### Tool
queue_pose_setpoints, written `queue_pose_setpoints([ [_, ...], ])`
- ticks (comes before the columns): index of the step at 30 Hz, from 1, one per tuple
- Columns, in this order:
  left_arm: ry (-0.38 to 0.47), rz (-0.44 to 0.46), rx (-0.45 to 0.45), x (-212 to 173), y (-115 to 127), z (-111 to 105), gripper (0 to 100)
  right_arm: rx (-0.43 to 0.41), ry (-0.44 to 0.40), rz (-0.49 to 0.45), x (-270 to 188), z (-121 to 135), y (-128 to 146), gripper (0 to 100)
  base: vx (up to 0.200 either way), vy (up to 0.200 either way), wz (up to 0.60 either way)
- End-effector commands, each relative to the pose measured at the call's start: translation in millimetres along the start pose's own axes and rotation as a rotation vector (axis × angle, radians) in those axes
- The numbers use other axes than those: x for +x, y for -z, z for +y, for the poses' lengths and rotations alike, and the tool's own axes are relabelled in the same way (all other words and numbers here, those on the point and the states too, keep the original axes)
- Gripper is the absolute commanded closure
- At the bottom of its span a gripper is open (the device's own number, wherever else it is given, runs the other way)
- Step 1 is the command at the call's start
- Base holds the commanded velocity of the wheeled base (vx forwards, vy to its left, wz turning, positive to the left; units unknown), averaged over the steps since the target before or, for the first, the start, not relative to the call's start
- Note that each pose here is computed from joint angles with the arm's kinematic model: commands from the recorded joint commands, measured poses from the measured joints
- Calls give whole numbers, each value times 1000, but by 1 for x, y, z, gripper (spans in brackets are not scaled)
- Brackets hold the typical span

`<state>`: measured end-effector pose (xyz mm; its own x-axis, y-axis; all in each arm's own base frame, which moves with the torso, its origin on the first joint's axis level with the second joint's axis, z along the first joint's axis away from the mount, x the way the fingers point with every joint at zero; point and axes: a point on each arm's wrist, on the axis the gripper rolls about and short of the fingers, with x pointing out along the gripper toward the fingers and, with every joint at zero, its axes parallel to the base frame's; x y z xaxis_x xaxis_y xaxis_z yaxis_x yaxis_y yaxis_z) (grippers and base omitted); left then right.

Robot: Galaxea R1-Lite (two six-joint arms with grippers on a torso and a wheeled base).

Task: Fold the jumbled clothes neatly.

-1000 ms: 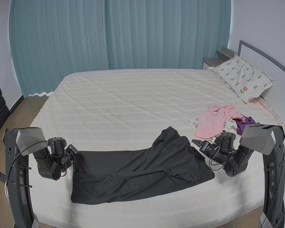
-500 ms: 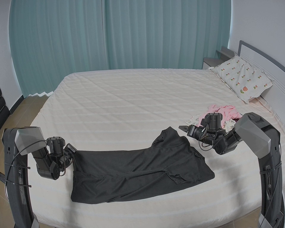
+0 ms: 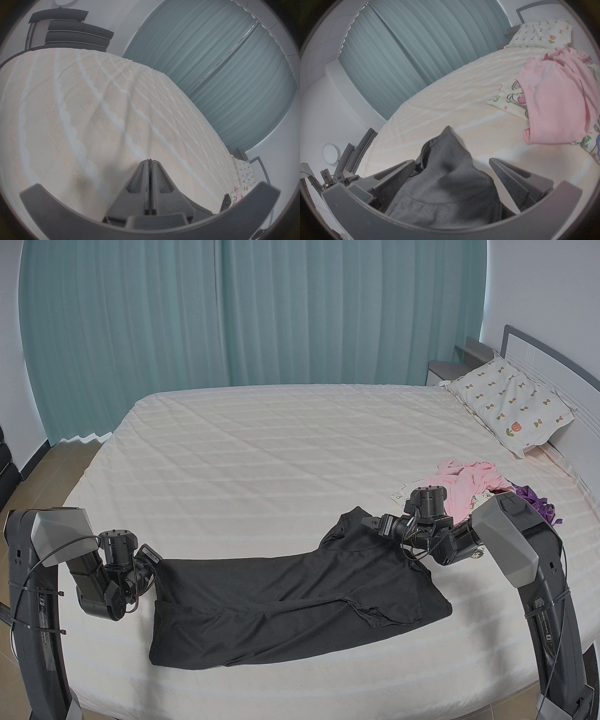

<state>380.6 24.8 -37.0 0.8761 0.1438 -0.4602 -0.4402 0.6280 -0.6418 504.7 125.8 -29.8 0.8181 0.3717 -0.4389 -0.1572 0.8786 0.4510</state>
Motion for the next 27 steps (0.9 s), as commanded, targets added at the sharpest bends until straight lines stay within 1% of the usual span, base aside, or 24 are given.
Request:
queue_pose_setpoints([
  [1,-1,0,0,0,0,0,100,13,12,40,9,-4,14,0,0,0,0],
  [2,-3,1,0,0,1,1,100,14,11,38,10,-4,14,0,0,0,0],
  [3,-4,2,0,0,1,1,100,15,9,33,12,-5,14,100,0,0,0],
  [7,-3,1,0,0,1,1,100,27,7,16,13,-3,10,100,0,0,0],
  [10,-3,1,0,0,1,1,100,58,8,3,12,-3,6,100,0,0,0],
  [14,-3,1,0,0,1,1,100,61,5,-21,11,-4,0,100,0,0,0],
  [19,2,-7,0,-1,-2,-1,100,56,0,-137,8,-2,-16,100,0,0,0],
  [23,3,-17,-3,-1,-4,0,100,56,-3,-181,7,-2,-22,100,0,0,0],
  [27,14,-28,-5,-1,-5,-2,100,59,6,-206,9,-3,-20,100,0,0,0],
])
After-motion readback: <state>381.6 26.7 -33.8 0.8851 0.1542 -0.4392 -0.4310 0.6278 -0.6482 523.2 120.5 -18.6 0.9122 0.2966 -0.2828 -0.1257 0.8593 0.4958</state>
